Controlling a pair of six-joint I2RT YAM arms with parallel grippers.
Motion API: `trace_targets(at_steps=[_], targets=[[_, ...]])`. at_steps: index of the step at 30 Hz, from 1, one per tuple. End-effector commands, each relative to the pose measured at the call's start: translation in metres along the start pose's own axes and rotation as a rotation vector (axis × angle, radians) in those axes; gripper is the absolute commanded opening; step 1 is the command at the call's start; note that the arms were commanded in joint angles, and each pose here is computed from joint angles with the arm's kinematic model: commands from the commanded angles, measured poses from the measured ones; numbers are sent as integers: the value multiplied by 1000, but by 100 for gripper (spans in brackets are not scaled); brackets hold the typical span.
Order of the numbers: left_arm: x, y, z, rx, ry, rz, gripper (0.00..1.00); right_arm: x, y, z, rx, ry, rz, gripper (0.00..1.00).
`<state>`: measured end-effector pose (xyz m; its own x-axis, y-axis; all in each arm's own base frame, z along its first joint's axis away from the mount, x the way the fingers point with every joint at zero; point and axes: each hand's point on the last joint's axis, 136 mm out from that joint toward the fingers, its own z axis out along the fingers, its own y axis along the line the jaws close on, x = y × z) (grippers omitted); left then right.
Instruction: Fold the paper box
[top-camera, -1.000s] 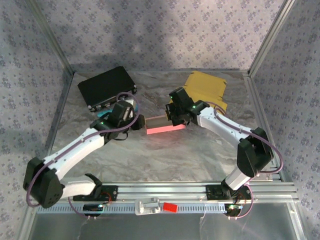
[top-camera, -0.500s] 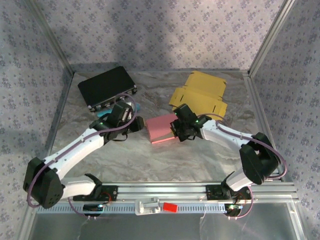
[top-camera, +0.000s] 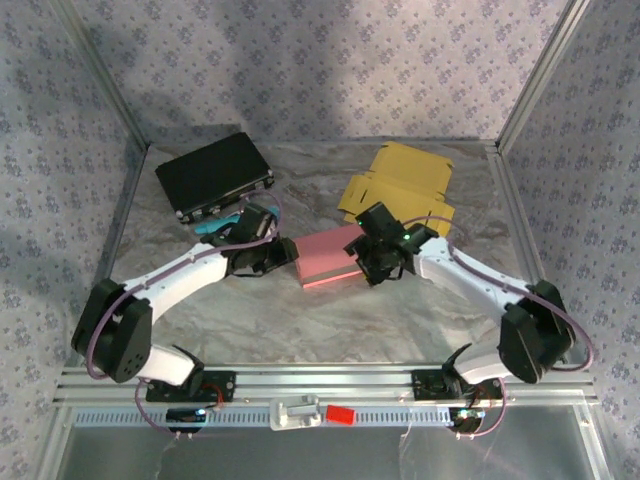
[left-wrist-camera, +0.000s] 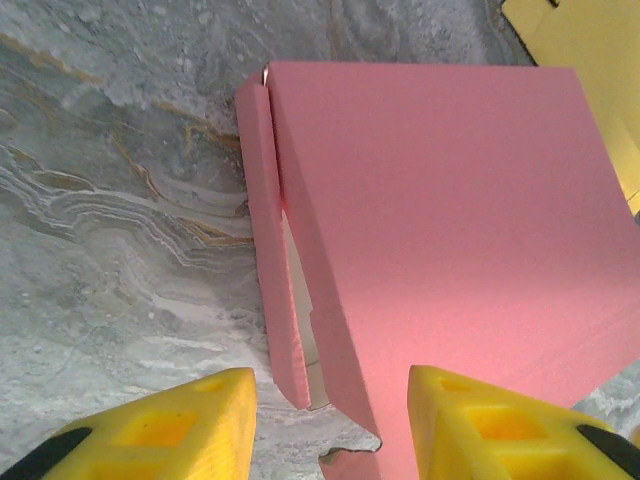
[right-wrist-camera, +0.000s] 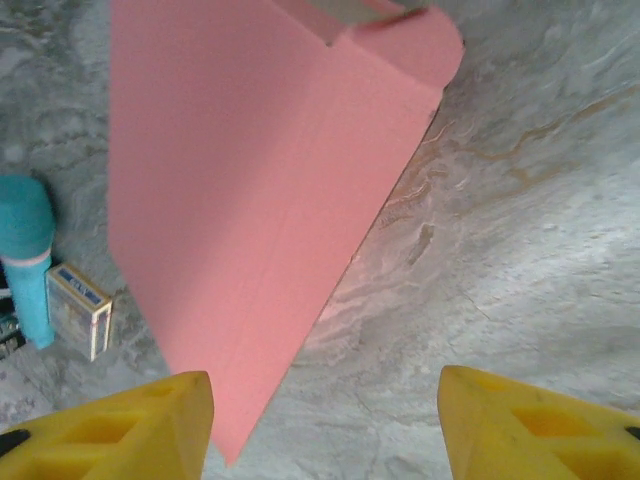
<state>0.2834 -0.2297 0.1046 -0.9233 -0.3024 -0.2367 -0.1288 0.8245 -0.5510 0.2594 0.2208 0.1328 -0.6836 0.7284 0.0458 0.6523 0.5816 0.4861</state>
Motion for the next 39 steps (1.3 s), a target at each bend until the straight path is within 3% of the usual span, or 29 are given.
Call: trace_targets(at_steps=[1,7,11,18,25,39], targets=[[-5,-17,1,62,13,-29,42,-10,-23,-36,74,-46,-130,65],[-9,-20,10,62,26,-31,38,-32,-32,-64,69,-93,-265,63],[-12,-23,10,61,16,-28,38,-64,-3,-65,-3,-117,-432,61],[-12,-27,17,63,43,-28,38,-89,39,-24,-33,62,-682,56],[-9,-25,24,45,70,-30,36,-84,33,30,54,240,-756,50],[1,-24,30,24,92,-7,31,-69,13,58,98,292,-766,43]])
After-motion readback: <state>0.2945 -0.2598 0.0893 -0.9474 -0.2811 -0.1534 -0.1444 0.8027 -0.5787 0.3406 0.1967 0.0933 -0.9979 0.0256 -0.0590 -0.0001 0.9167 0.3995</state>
